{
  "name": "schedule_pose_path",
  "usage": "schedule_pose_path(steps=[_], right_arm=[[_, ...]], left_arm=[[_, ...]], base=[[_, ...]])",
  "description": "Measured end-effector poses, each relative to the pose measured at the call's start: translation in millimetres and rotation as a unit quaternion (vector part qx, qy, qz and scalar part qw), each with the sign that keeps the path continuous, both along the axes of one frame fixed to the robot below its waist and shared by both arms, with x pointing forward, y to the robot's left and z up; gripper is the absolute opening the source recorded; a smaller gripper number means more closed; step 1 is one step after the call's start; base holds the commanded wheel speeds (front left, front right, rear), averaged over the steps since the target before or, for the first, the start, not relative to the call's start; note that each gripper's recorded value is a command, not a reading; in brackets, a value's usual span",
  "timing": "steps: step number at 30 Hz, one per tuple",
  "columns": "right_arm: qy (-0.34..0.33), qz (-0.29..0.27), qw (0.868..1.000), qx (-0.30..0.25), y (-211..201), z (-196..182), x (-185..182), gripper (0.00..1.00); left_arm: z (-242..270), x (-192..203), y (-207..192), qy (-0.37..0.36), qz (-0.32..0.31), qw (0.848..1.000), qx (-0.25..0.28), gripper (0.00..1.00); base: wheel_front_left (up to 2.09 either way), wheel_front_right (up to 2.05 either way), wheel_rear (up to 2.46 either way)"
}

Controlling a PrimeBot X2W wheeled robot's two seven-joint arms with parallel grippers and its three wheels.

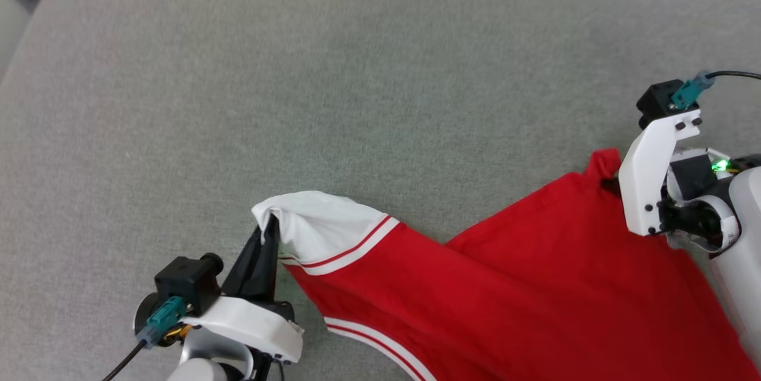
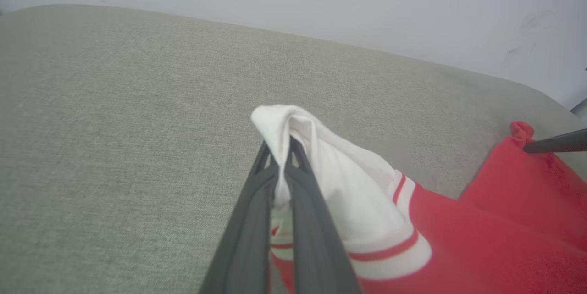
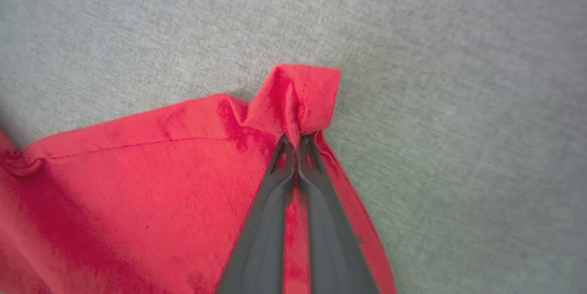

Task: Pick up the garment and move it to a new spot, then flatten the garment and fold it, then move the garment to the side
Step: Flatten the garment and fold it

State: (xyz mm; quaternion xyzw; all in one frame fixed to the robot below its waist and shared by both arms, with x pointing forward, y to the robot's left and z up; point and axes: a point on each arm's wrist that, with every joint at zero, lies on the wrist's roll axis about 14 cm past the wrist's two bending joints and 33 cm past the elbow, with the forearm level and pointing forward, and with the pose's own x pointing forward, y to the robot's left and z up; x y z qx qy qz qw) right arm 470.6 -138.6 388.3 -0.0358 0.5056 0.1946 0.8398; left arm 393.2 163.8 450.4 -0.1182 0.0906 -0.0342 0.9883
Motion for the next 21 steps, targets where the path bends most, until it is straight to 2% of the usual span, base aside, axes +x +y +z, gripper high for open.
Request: schedule_pose_path(steps=[6,10,17,21], right_arm=[[-0.137,-0.034,0.990,0.011,-18.0,66.7,16.0,0.00],[-0.189,-0.060,0.980,0.010,-33.9,97.3,9.0,0.00],[-0.264,-0.116,0.958,0.014,-62.4,137.6,4.6,0.00],[-0.303,-0.129,0.944,0.019,-68.4,160.9,17.8,0.00]], left_arm=[[29.8,-3.6,9.2,-0.035,-0.003,0.999,0.016,0.00],[59.7,6.6,13.4,-0.070,-0.013,0.997,0.034,0.00],[128.8,57.4,7.4,-0.147,-0.035,0.988,0.046,0.00],[157.1,92.7,2.4,-0.166,-0.044,0.983,0.057,0.00]], base=[[0.00,0.00,0.00],[0.00,0.00,0.00],[0.00,0.00,0.00],[0.00,0.00,0.00]])
